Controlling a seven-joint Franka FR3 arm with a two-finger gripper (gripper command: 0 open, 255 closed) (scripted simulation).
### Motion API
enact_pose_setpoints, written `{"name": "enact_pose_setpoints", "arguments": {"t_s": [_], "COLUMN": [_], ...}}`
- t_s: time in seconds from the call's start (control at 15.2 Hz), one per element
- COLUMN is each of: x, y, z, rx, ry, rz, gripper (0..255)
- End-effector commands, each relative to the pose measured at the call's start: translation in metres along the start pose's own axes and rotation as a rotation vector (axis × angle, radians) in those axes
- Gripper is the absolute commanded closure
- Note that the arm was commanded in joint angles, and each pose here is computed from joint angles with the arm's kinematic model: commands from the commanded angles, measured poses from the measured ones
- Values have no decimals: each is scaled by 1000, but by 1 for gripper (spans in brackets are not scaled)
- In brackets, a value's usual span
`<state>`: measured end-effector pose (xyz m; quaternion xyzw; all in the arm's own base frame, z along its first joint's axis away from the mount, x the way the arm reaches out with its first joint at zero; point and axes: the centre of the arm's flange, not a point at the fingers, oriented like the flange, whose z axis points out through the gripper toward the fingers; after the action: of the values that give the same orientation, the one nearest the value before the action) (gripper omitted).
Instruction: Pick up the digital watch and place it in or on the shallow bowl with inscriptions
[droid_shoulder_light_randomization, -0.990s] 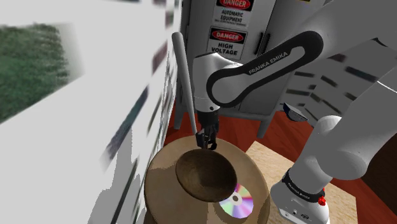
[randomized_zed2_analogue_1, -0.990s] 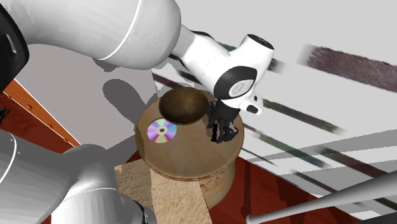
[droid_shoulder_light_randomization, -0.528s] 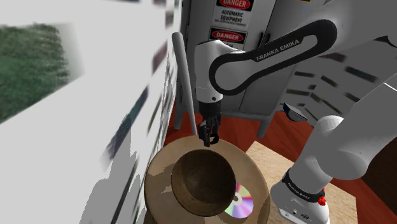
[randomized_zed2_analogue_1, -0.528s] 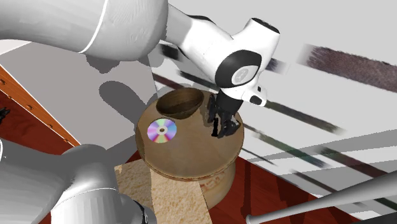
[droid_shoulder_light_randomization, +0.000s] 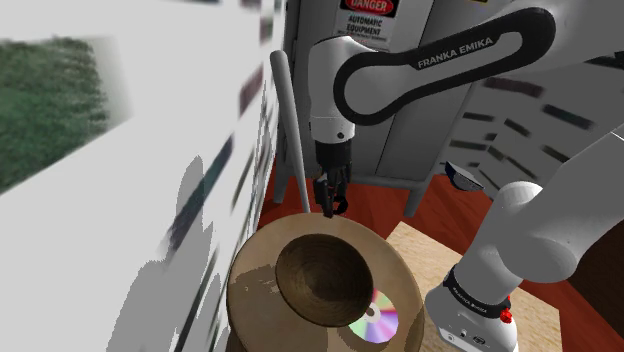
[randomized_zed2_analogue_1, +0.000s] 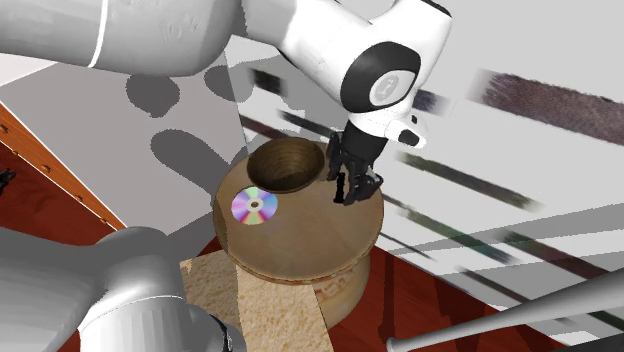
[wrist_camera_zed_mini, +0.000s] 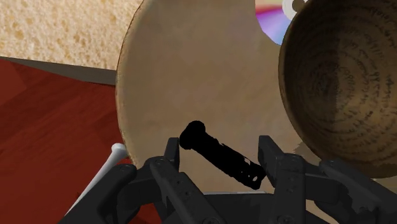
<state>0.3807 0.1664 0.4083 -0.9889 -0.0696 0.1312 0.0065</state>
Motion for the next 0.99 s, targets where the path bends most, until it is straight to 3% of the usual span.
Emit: {"name": "enact_pose_setpoints", "arguments": {"t_s": [0.0, 0.79, 0.92], "x": [-3, -18, -29], "y": [0, -2, -26], "z": [-10, -67, -65], "rx": [0, 0, 0], "ry": [0, 0, 0], "rz": [0, 0, 0], "gripper": [255, 255, 255]}}
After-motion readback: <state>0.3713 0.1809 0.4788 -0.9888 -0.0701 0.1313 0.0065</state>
